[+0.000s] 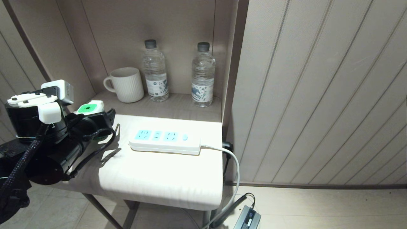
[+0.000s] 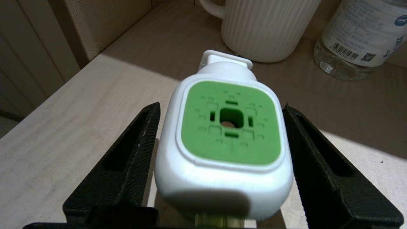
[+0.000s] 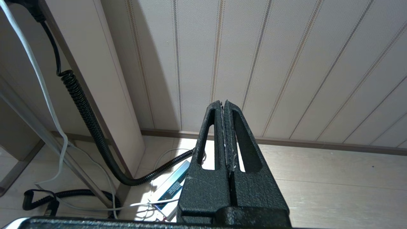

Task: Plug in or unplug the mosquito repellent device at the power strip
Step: Place the mosquito repellent liquid on the table

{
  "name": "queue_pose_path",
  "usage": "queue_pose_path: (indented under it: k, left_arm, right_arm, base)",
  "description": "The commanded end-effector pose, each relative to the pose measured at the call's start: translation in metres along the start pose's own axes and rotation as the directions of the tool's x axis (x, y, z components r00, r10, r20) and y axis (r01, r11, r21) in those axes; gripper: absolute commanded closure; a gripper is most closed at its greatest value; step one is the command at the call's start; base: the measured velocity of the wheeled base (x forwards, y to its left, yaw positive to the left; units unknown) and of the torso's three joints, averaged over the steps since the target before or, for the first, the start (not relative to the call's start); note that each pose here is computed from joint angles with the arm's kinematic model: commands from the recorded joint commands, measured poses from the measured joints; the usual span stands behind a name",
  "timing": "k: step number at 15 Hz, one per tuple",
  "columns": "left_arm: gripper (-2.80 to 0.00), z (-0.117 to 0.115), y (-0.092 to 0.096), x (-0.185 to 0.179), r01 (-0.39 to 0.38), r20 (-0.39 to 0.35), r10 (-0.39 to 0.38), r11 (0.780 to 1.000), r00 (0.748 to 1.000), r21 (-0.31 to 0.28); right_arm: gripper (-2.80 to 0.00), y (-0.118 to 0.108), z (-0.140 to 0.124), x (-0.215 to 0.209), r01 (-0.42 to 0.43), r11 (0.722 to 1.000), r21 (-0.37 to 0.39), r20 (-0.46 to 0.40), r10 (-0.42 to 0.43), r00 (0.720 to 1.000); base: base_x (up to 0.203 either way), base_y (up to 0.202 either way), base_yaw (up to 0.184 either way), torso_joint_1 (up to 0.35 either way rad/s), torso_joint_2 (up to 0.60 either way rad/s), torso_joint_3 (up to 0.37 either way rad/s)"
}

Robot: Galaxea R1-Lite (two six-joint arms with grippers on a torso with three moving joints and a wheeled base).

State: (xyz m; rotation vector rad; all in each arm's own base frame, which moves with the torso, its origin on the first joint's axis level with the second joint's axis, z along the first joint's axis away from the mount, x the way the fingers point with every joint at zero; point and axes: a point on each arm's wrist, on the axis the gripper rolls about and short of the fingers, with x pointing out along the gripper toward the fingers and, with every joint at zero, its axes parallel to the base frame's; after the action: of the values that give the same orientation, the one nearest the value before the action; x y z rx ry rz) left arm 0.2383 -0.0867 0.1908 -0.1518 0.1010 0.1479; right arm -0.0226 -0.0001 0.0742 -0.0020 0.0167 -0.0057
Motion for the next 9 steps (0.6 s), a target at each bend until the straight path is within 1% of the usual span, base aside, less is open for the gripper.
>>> queue_pose_path:
  k: [1, 4, 6, 9]
  left_arm:
    - [-2.80, 0.000, 0.000, 0.000, -0.002, 0.004, 0.002, 1.000, 1.000, -0.003]
    - [-2.80, 0.000, 0.000, 0.000, -0.002, 0.004, 0.002, 1.000, 1.000, -0.003]
    - [-2.80, 0.010, 0.003, -0.008, 0.002, 0.031, -0.002, 1.000, 1.000, -0.017]
    - [-2.80, 0.017, 0.005, -0.015, 0.006, 0.056, -0.006, 1.000, 0.998, -0.009]
  right_arm:
    - [0.00, 0.000, 0.000, 0.000, 0.000, 1.000, 0.000, -0.002, 0.000, 1.000]
    - [0.00, 0.000, 0.000, 0.000, 0.000, 1.000, 0.000, -0.002, 0.000, 1.000]
    - [0.00, 0.000, 0.000, 0.000, 0.000, 1.000, -0.001, -0.002, 0.000, 1.000]
    - [0.00, 0.000, 0.000, 0.000, 0.000, 1.000, -0.001, -0.003, 0.000, 1.000]
  base:
    - [0.000, 0.000, 0.000, 0.000, 0.00, 0.000]
    - [0.000, 0.000, 0.000, 0.000, 0.00, 0.000]
    - [0.000, 0.000, 0.000, 0.000, 0.00, 0.000]
    - [0.000, 0.000, 0.000, 0.000, 0.00, 0.000]
